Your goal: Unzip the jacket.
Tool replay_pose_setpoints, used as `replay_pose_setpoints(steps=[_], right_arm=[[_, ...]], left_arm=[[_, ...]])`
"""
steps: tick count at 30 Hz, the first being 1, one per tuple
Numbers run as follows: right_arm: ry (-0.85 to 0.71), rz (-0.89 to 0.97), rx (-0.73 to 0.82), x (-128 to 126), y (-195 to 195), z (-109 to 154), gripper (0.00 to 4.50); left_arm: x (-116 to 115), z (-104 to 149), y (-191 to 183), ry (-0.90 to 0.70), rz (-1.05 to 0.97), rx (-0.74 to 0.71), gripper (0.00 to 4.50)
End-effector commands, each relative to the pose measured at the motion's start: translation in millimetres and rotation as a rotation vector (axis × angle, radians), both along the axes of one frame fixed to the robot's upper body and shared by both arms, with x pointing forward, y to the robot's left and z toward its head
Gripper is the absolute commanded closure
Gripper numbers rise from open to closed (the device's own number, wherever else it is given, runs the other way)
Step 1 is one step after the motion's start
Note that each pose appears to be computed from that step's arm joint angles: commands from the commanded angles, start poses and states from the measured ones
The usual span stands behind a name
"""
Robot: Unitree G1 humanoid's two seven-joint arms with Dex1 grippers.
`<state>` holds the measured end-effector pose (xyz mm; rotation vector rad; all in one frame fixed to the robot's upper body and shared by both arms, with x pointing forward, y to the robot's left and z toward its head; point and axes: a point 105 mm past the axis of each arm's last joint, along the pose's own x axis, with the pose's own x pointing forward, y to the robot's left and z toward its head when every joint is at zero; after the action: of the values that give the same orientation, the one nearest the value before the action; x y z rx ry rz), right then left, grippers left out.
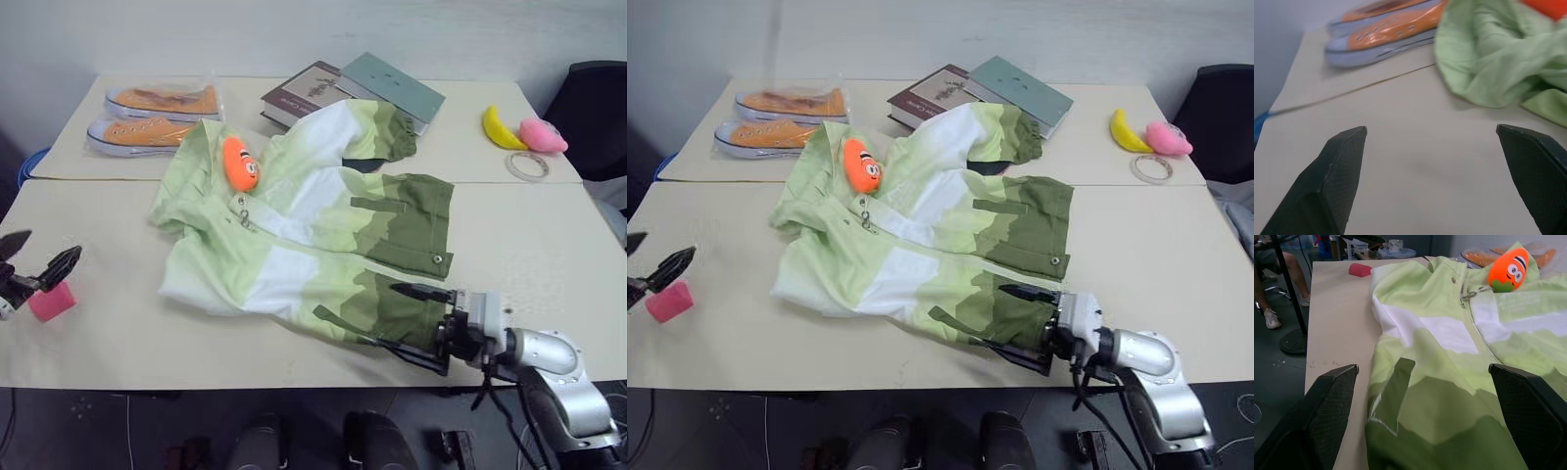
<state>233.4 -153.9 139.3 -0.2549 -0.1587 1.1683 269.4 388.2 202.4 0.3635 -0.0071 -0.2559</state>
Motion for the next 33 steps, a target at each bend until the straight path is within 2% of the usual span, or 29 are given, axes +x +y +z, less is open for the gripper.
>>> replay_pose_setpoints(steps=[1,3,6,13,16,21,25,27,29,33], right_arm=[[-0.038,0.026,-0.007,-8.2,1.7,10.4,0.00],[-0.029,0.017,-0.017,-7.5,4.3,7.2,0.00],[-0.001,0.043,-0.043,-8.8,17.2,-4.9,0.00],[0.036,-0.050,-0.170,7.2,26.2,-34.8,0.00],[0.033,-0.131,-0.197,15.8,22.6,-43.3,0.00],[0.063,-0.148,-0.197,12.3,20.7,-50.0,0.00],[0.059,-0.137,-0.152,5.7,11.1,-44.7,0.00],[0.075,-0.077,-0.035,-8.8,-1.9,-22.9,0.00],[0.081,-0.075,-0.003,-19.0,-22.1,-9.2,0.00],[0.103,-0.114,-0.040,-26.1,-50.0,-1.6,0.00]], left_arm=[[3.9,10.6,-45.5,-0.006,-0.228,0.226,0.06],[7.7,-8.3,-88.1,0.064,-0.454,0.334,0.06],[12.3,-43.2,-125.9,0.196,-0.692,0.426,0.06],[35.9,-75.1,-156.7,0.305,-0.887,0.544,0.06],[44.1,-86.1,-165.1,0.325,-0.917,0.565,0.58],[32.6,-114.3,-177.5,0.447,-1.005,0.532,2.10],[22.3,-116.7,-199.0,0.450,-1.042,0.373,3.34],[-0.3,-119.6,-218.2,0.481,-1.116,0.289,3.97],[-25.4,-119.9,-237.8,0.519,-1.170,0.174,4.48],[-52.9,-113.6,-257.7,0.565,-1.223,0.006,4.48]])
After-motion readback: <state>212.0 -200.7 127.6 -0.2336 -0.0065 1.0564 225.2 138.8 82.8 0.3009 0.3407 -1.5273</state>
